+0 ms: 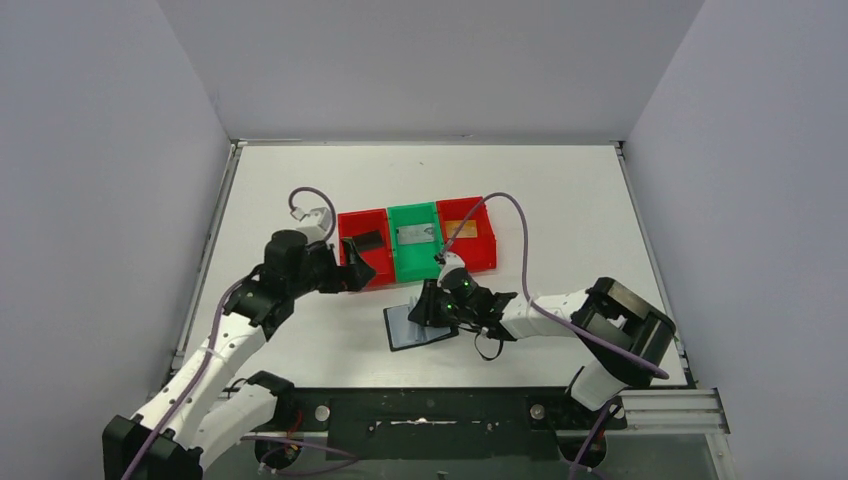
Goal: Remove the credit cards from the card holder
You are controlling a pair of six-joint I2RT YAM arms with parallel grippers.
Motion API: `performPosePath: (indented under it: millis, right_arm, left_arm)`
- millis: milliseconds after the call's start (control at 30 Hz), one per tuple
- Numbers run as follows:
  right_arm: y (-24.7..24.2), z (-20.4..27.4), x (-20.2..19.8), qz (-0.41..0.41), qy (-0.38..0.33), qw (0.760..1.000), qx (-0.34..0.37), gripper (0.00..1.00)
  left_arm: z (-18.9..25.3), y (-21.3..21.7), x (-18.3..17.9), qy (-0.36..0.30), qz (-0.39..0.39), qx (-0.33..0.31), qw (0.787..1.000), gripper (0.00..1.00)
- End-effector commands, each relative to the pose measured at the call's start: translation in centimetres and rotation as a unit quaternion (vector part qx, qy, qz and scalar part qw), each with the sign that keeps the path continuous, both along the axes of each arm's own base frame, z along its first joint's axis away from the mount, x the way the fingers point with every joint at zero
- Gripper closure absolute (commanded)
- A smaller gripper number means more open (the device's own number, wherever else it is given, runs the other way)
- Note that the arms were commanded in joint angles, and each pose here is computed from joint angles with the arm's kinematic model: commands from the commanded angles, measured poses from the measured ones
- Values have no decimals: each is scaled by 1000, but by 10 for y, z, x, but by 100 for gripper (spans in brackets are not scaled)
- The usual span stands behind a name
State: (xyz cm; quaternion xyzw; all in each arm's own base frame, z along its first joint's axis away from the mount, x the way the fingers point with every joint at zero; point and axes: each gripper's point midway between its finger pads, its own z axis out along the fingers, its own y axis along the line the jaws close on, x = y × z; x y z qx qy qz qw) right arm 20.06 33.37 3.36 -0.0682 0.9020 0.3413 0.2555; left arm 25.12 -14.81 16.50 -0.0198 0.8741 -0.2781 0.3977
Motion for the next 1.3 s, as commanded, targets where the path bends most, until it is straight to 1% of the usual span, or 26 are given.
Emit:
performPosePath:
  millis: [0,67,133,267,333,400,500,567,633,767,933,1067,1267]
  right_arm:
    - [21,46,6,26,-37,991,123,74]
    - [19,47,5,25,-37,990,137,74]
    - [16,46,6,22,-36,988,146,74]
    - [12,42,5,22,-30,987,158,74]
    - [12,41,5,22,-29,986,163,74]
    - [11,40,5,21,-28,986,165,73]
    - [11,39,6,23,-27,985,168,73]
    - [11,38,5,25,-24,985,170,73]
    - [11,37,5,26,-24,985,171,72]
    - [10,35,5,25,-22,984,172,72]
    - [9,34,5,25,-19,984,177,70]
    - [9,33,5,27,-17,984,177,68]
    - [9,34,5,31,-17,983,179,66]
  left_arm:
    - [9,-53,-11,-23,-87,-26,996,15]
    - [5,-72,-17,-15,-101,-41,994,16]
    - [-9,-88,-25,11,-111,-57,992,17]
    - [-29,-107,-31,56,-102,-85,990,22]
    - [-38,-112,-32,79,-89,-97,988,26]
    - [-49,-111,-30,106,-58,-98,988,30]
    - [-61,-110,-27,132,-19,-112,985,31]
    - [-66,-112,-26,148,0,-135,980,34]
    - [-67,-117,-24,155,6,-154,976,35]
    - [-77,-123,-25,175,9,-165,971,38]
    - [-78,-135,-27,181,-15,-189,965,39]
    - [-72,-147,-26,178,-44,-205,962,42]
    - [-71,-155,-29,185,-66,-218,956,62]
